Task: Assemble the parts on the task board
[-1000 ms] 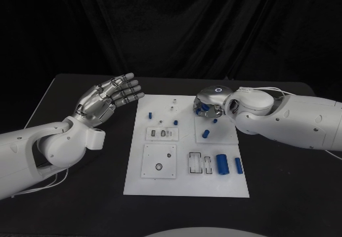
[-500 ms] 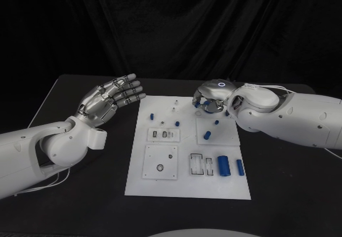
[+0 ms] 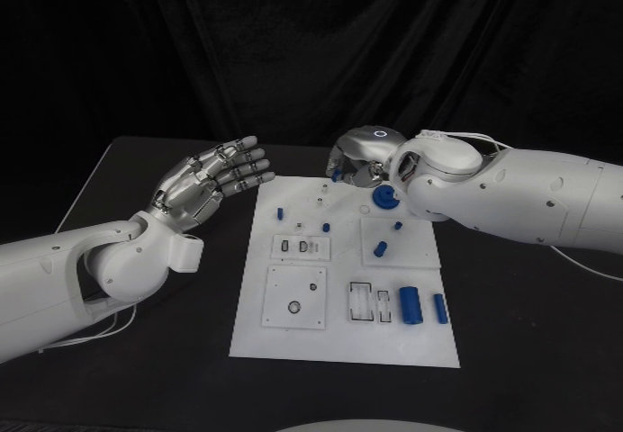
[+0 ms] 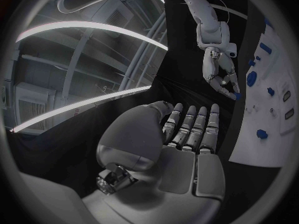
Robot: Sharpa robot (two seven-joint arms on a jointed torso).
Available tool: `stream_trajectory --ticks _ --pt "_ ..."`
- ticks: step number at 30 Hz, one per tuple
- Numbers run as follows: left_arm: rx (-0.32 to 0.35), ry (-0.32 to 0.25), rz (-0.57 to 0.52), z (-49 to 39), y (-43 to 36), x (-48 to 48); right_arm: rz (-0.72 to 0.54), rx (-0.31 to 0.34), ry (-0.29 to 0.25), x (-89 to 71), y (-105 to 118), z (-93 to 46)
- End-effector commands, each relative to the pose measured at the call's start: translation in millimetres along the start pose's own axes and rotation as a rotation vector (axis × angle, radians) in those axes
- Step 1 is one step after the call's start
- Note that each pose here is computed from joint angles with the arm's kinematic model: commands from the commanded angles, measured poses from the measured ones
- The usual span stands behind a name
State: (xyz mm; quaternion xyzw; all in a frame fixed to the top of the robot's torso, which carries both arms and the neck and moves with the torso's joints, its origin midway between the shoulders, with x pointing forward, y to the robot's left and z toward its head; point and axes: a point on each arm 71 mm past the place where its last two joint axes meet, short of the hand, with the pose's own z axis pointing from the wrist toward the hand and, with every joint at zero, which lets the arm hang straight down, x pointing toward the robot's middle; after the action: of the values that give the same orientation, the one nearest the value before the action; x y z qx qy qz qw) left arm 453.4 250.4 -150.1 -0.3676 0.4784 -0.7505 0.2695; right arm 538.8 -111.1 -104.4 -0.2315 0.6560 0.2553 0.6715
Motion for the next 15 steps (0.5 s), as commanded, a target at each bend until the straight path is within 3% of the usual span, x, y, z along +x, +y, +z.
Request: stream_trajectory --ticks 1,15 --pt "0.087 0.016 -0.015 1.4 -6.3 1.7 0.038 0.009 0.022 1.0 -1.6 5.3" --pt "0.087 0.018 -0.014 4.3 -4.7 2.8 0.032 0.043 0.055 12.4 -2.3 21.3"
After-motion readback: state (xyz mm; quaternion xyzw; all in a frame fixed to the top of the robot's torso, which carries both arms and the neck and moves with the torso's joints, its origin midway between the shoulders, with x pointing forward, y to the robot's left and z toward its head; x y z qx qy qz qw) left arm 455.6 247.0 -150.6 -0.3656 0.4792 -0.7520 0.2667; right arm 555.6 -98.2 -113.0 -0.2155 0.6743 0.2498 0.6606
